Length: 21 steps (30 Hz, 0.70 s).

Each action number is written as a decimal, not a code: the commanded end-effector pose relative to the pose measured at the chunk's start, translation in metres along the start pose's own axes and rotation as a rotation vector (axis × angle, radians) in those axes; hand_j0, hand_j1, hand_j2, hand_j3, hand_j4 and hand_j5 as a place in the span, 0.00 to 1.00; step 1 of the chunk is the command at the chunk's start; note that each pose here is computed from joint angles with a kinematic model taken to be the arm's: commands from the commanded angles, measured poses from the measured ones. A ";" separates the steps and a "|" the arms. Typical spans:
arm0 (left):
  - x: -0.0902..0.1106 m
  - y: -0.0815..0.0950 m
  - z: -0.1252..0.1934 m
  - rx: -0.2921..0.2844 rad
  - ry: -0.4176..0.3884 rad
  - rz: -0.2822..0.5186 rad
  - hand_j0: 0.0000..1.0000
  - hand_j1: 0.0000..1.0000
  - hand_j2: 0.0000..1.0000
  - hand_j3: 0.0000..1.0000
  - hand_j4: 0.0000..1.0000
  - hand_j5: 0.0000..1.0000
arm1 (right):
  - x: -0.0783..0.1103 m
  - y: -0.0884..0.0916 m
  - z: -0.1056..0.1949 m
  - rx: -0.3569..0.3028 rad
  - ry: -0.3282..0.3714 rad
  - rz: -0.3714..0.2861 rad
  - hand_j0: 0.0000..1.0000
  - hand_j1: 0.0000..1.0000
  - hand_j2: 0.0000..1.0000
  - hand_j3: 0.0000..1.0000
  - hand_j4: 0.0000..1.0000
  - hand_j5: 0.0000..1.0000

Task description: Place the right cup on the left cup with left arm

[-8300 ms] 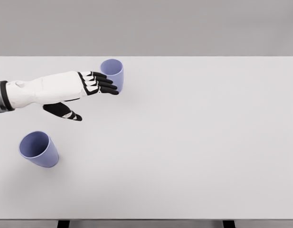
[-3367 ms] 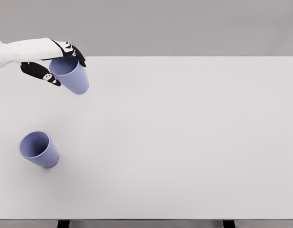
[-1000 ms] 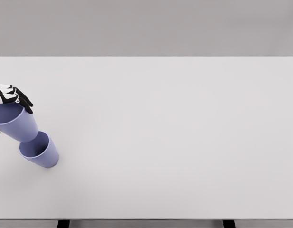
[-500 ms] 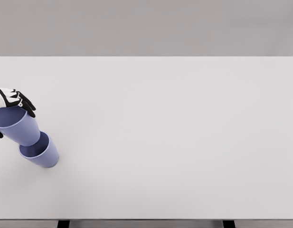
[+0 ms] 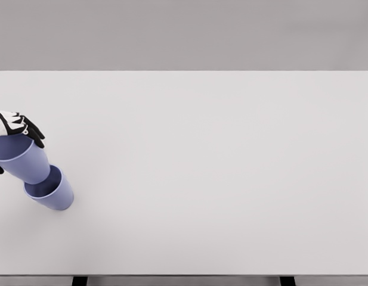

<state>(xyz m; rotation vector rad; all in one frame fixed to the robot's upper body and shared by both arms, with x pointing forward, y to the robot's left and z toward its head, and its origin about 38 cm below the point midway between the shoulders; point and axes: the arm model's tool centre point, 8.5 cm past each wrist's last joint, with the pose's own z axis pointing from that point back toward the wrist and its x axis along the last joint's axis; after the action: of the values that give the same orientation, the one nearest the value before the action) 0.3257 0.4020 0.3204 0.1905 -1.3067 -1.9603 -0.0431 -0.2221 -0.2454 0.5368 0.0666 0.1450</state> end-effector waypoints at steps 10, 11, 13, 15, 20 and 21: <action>0.001 0.001 -0.002 0.006 -0.007 0.003 0.52 0.52 0.52 0.52 0.52 0.52 | 0.000 0.000 0.000 0.001 0.001 0.001 1.00 1.00 1.00 1.00 1.00 1.00; 0.001 0.001 -0.003 0.006 -0.009 0.003 0.52 0.52 0.52 0.52 0.52 0.52 | 0.000 0.000 0.000 0.001 0.001 0.001 1.00 1.00 1.00 1.00 1.00 1.00; 0.001 0.000 -0.004 0.004 -0.012 0.005 0.52 0.52 0.52 0.52 0.52 0.52 | 0.000 0.000 0.000 0.001 0.001 0.001 1.00 1.00 1.00 1.00 1.00 1.00; 0.001 -0.001 -0.004 0.002 -0.013 0.009 0.52 0.52 0.52 0.52 0.52 0.52 | 0.000 0.000 0.000 0.001 0.001 0.001 1.00 1.00 1.00 1.00 1.00 1.00; 0.000 -0.006 -0.006 -0.008 -0.016 0.021 0.53 0.53 0.53 0.53 0.53 0.53 | 0.000 0.000 0.000 0.001 0.001 0.001 1.00 1.00 1.00 1.00 1.00 1.00; 0.000 -0.006 -0.006 -0.008 -0.016 0.021 0.53 0.53 0.53 0.53 0.53 0.53 | 0.000 0.000 0.000 0.001 0.001 0.001 1.00 1.00 1.00 1.00 1.00 1.00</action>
<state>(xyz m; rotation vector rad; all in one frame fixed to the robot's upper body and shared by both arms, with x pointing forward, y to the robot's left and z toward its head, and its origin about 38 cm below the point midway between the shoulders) 0.3262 0.3986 0.3130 0.1592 -1.3102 -1.9480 -0.0431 -0.2221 -0.2454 0.5368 0.0666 0.1450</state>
